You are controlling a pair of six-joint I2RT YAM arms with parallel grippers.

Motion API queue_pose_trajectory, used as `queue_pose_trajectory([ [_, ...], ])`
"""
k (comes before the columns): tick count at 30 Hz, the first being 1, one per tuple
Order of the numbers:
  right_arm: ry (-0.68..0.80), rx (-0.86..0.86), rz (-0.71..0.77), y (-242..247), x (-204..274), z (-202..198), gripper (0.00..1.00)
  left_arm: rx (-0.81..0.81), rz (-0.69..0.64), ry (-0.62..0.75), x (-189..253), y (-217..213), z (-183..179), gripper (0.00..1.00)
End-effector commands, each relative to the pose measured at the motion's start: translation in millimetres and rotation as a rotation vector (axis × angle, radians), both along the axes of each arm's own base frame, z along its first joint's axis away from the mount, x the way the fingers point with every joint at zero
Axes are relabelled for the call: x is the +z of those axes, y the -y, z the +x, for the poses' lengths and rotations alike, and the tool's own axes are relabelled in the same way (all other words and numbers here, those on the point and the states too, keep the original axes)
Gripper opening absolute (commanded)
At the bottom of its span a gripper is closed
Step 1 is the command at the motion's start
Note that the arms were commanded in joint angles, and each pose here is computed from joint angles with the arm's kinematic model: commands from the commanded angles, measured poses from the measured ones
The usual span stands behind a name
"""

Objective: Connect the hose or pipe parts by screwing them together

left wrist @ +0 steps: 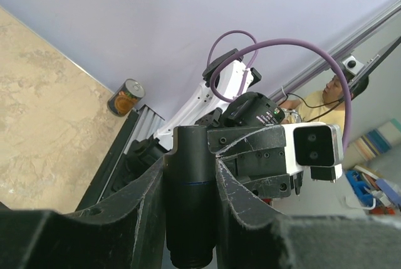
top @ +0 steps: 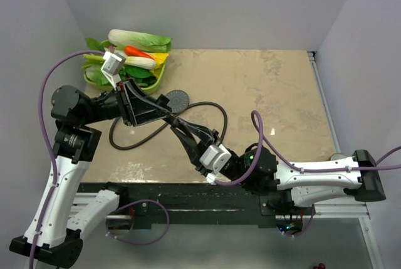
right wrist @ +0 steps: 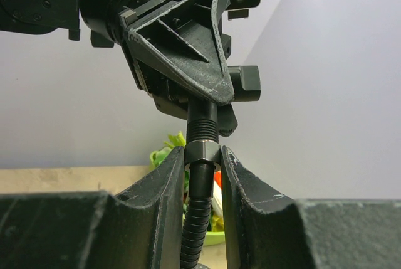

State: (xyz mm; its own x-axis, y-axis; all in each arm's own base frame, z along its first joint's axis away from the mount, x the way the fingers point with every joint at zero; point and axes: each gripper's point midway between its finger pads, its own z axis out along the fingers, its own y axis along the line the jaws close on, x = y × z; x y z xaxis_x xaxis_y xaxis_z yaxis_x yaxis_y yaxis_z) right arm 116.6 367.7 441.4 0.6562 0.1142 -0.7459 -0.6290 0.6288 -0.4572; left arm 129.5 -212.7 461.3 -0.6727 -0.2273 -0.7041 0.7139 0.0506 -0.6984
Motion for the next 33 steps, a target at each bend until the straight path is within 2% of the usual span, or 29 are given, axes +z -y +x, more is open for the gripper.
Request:
queue_pose_trajectory([
  [1, 0.003, 0.052, 0.214, 26.8, 63.6, -6.1, 0.00, -0.061, 0.025, 0.037, -11.0, 1.0, -13.3, 0.00],
  [12, -0.005, 0.084, 0.257, 28.2, 68.0, -8.1, 0.00, -0.098, 0.041, 0.038, -26.9, 2.4, -13.4, 0.00],
  [15, -0.018, 0.119, 0.285, 29.2, 71.3, -8.5, 0.00, -0.117, 0.024, 0.080, -20.8, 2.5, -18.1, 0.00],
  [24, -0.068, 0.281, 0.313, 24.3, 78.0, -8.6, 0.00, -0.161, 0.025, 0.091, -25.0, 2.9, -25.5, 0.00],
  [33, -0.096, 0.328, 0.340, 27.6, 82.4, -3.0, 0.00, -0.178, 0.020, 0.114, -21.9, 2.7, -30.4, 0.00],
])
